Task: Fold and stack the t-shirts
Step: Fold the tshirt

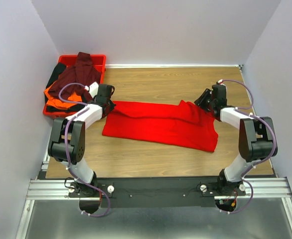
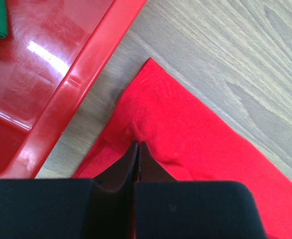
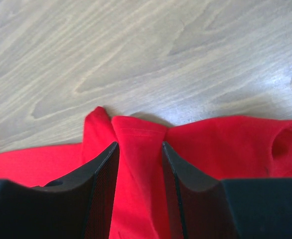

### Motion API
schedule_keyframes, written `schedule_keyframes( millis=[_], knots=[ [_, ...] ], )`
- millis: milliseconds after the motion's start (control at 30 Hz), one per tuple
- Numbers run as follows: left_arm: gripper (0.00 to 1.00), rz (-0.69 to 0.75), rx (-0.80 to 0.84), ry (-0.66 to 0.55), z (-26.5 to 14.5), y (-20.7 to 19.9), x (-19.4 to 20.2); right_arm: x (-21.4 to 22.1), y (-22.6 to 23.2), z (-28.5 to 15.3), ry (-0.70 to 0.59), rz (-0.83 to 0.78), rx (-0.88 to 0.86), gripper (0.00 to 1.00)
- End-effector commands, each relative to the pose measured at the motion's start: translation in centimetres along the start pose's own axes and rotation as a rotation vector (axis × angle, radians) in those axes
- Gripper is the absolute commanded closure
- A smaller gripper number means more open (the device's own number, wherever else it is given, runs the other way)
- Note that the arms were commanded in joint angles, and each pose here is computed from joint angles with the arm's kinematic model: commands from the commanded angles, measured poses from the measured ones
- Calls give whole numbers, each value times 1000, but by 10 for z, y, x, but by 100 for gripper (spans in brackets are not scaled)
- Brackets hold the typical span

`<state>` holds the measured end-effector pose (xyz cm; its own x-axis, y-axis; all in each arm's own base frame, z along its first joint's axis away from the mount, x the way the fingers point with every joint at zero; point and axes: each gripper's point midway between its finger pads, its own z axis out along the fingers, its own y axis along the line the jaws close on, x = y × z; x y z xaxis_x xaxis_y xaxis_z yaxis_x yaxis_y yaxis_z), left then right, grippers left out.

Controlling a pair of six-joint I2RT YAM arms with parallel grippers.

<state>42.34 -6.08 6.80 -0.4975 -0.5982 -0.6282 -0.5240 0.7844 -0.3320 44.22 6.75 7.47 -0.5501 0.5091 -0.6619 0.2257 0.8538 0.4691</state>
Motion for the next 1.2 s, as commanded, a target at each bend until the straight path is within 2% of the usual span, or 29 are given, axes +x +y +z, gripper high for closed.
schedule_keyframes(
  millis=[0, 467, 667, 800, 1033, 1167],
  knots=[
    [96, -8, 16, -7, 0, -5, -2, 6, -7, 5, 32, 21, 33, 54],
    [96, -9, 17, -4, 2, -6, -2, 14, 3, 13, 77, 69, -7, 54],
    [97, -11, 25, -7, 1, -9, -4, 12, 11, 13, 85, 87, -34, 59],
    [97, -9, 24, -6, 2, -9, -4, 12, 12, 14, 89, 91, -37, 68],
    [100, -11, 37, -9, 2, -16, -8, 5, 15, 20, 77, 79, -37, 97],
    [100, -8, 34, -23, 3, -23, -17, -16, 22, 21, 34, 58, -36, 99]
  ],
)
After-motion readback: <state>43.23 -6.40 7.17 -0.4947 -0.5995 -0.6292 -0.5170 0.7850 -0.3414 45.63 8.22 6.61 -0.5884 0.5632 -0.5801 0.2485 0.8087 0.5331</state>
